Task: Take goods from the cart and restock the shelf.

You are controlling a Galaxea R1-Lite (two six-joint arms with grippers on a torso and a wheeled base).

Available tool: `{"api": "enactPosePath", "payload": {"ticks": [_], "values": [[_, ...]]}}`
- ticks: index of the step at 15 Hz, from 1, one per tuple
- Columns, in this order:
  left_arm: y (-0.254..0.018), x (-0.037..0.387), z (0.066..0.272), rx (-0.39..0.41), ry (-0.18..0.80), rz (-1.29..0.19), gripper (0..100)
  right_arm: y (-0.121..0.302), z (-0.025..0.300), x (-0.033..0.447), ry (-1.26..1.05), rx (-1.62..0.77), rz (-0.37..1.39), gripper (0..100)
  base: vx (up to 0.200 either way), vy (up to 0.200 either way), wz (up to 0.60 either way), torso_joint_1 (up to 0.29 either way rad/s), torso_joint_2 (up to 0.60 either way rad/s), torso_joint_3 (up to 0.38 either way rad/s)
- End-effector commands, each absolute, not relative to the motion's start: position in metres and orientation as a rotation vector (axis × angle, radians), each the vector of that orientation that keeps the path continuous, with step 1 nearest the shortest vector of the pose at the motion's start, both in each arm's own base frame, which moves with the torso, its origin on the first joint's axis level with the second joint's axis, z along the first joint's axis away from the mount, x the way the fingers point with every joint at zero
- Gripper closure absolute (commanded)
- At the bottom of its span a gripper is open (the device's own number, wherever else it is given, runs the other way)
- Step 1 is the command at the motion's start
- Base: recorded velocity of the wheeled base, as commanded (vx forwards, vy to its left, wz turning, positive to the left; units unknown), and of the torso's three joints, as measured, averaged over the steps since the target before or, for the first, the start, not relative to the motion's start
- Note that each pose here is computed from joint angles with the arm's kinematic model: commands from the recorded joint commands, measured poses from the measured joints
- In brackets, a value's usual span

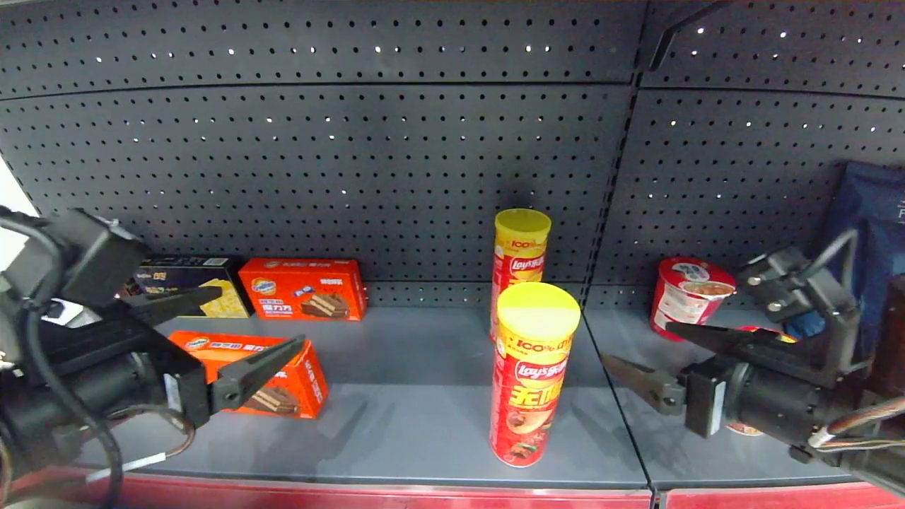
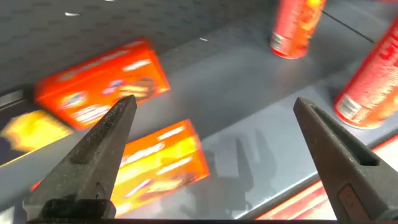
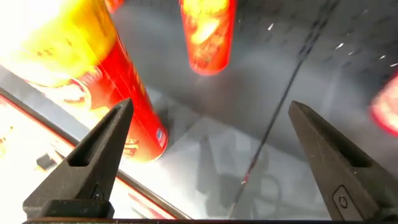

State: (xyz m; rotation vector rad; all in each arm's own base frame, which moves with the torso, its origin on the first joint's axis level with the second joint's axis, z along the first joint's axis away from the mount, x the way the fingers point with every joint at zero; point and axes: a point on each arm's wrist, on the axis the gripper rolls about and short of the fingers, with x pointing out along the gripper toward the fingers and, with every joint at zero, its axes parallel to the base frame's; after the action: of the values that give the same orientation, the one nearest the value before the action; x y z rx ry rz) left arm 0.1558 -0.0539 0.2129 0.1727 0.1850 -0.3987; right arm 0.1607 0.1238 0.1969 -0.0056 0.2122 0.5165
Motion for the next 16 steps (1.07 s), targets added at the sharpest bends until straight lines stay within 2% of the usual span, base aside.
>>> {"api": "enactPosePath", "payload": {"ticks": [1, 4, 7, 8, 9, 11, 13, 15, 16], "values": [[-0.02, 0.101, 0.207, 0.146, 0.08, -0.246, 0, 0.084, 0.202, 0.127, 0.122, 0.043, 0.461, 0, 0.0, 0.0, 0.0, 0.0, 0.0, 0.0], [-0.003, 0.061, 0.178, 0.133, 0.048, -0.088, 0, 0.056, 0.192, 0.107, 0.089, 0.062, 0.388, 0, 0.0, 0.0, 0.0, 0.0, 0.0, 0.0], [0.001, 0.023, 0.15, 0.135, 0.012, 0.039, 0, 0.035, 0.195, 0.094, 0.017, 0.082, 0.271, 0, 0.0, 0.0, 0.0, 0.0, 0.0, 0.0], [0.001, 0.012, 0.144, 0.135, 0.009, 0.059, 0, 0.031, 0.196, 0.089, -0.002, 0.082, 0.253, 0, 0.0, 0.0, 0.0, 0.0, 0.0, 0.0], [0.001, -0.014, 0.125, 0.136, 0.028, 0.069, 0, 0.023, 0.192, 0.076, -0.031, 0.085, 0.208, 0, 0.0, 0.0, 0.0, 0.0, 0.0, 0.0], [0.002, -0.039, 0.101, 0.139, 0.04, 0.091, 0, 0.011, 0.179, 0.059, -0.033, 0.065, 0.096, 0, 0.0, 0.0, 0.0, 0.0, 0.0, 0.0], [0.003, -0.039, 0.104, 0.133, 0.028, 0.143, 0, 0.005, 0.16, 0.041, -0.019, 0.041, 0.036, 0, 0.0, 0.0, 0.0, 0.0, 0.0, 0.0], [0.003, -0.031, 0.084, 0.148, 0.077, 0.133, 0, -0.003, 0.134, 0.009, -0.03, -0.01, -0.017, 0, 0.0, 0.0, 0.0, 0.0, 0.0, 0.0], [0.003, -0.027, 0.083, 0.145, 0.024, 0.123, 0, -0.005, 0.128, 0.0, -0.036, -0.011, -0.039, 0, 0.0, 0.0, 0.0, 0.0, 0.0, 0.0]]}}
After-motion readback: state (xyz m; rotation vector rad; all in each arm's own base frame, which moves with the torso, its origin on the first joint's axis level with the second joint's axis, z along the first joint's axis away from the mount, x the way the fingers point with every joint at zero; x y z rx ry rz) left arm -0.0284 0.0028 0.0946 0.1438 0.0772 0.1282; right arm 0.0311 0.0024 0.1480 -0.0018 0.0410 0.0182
